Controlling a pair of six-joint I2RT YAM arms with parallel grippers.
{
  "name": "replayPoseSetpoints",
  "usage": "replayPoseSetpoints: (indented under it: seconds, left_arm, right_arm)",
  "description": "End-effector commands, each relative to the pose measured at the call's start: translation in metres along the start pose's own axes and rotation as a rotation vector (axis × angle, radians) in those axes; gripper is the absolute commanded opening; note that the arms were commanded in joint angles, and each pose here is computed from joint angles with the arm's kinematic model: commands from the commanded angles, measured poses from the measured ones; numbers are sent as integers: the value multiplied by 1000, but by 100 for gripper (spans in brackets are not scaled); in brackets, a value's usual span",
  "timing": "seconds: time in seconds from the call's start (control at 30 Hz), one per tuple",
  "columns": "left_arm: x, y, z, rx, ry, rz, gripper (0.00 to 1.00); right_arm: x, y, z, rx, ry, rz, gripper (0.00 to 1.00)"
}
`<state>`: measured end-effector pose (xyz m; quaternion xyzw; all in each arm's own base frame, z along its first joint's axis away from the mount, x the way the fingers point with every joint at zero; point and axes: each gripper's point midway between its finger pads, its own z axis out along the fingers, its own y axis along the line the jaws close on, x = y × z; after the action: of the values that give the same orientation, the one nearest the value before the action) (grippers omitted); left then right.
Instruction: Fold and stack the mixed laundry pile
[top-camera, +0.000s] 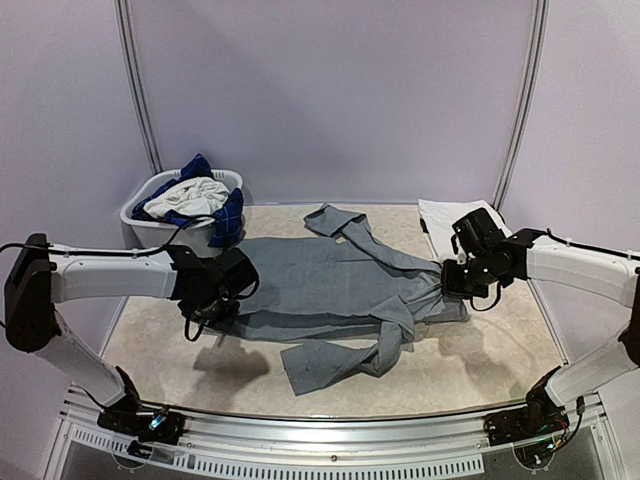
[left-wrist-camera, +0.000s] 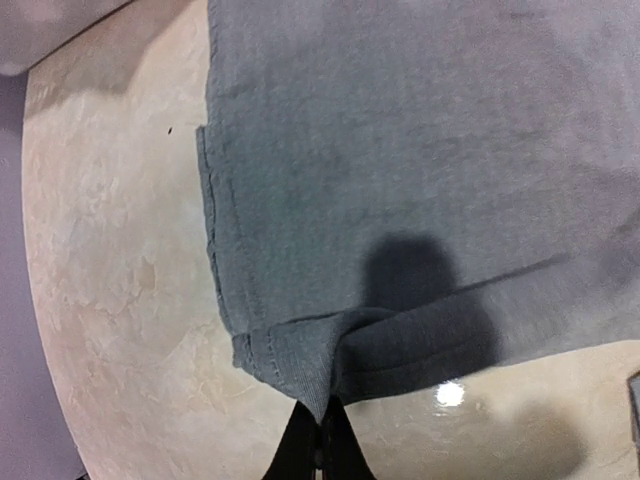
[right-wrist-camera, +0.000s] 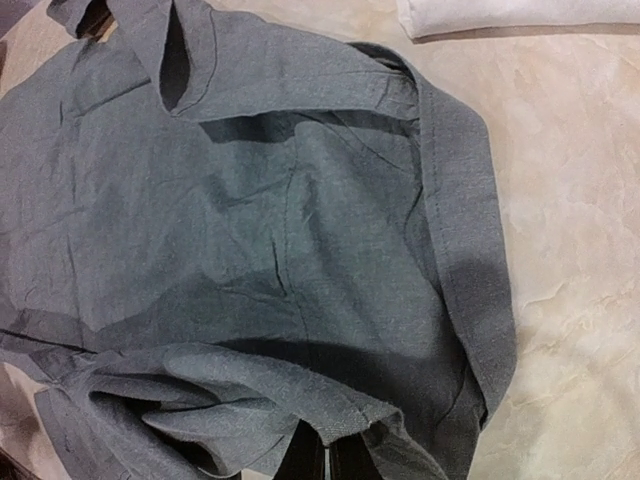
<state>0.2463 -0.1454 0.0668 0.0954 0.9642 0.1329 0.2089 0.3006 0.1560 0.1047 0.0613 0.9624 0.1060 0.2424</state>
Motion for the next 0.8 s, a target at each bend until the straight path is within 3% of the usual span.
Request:
replayPoseSetpoints:
  seconds: [0.0, 0.43, 0.77]
  left_arm:
    - [-16, -9, -10, 63, -20, 26, 0]
    - [-16, -13, -1, 44, 12, 82, 0]
    - [-15, 4, 16, -65, 30, 41, 2]
  right_arm:
    - [16, 6, -11, -81, 48, -32, 3]
    - [67, -33, -34, -73, 62, 11, 3]
    - [55, 4, -12, -213, 74, 24, 3]
